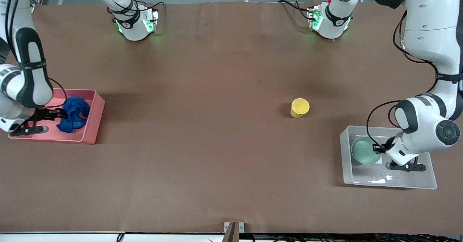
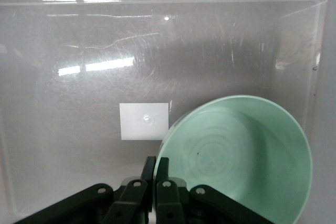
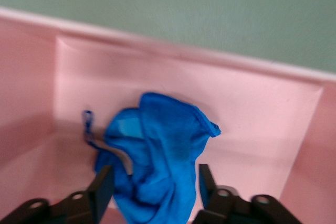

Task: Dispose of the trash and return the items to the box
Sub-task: 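Carry the cloth into the pink bin while the left gripper carries the bowl, then release the cloth and bowl into the bins and lift both grippers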

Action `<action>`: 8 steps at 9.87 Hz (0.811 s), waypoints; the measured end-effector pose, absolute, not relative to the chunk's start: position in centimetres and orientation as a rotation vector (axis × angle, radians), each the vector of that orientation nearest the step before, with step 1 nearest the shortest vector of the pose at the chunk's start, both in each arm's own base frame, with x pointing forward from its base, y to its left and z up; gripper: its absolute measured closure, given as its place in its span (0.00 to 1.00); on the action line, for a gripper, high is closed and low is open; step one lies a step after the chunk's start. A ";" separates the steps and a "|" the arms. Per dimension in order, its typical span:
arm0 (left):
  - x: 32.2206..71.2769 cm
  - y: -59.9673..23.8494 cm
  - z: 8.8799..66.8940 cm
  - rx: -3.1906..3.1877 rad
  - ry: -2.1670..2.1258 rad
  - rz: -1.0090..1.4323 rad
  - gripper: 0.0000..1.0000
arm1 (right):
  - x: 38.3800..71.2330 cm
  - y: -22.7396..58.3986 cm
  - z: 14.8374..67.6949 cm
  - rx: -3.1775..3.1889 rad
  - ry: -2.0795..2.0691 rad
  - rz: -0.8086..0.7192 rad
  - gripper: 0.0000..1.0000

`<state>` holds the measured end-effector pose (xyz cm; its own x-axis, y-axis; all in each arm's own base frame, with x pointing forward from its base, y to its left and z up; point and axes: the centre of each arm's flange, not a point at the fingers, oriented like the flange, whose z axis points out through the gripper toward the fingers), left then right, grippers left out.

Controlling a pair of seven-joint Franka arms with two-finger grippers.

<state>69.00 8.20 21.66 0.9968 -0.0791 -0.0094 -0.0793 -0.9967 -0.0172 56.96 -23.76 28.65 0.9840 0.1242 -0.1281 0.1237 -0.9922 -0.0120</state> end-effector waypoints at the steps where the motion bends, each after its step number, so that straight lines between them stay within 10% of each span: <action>1: 69.1 8.3 21.7 -3.120 0.125 0.001 0.95 | 58.0 -22.8 32.6 -3.113 -0.144 0.183 0.07; 3: 69.2 8.4 21.7 -3.117 0.146 -0.014 0.89 | 59.3 -20.6 40.7 -3.084 -0.040 0.182 0.00; 8: 70.9 8.1 30.2 -3.101 0.159 -0.224 0.20 | 58.9 -11.6 54.7 -3.036 0.203 0.093 0.00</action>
<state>70.88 8.05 30.22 0.9844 -0.1037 0.1420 -0.0995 -0.9944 -0.0361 58.94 -11.62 54.67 0.9893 -0.1296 -0.0672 -0.1355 -0.9864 -0.0929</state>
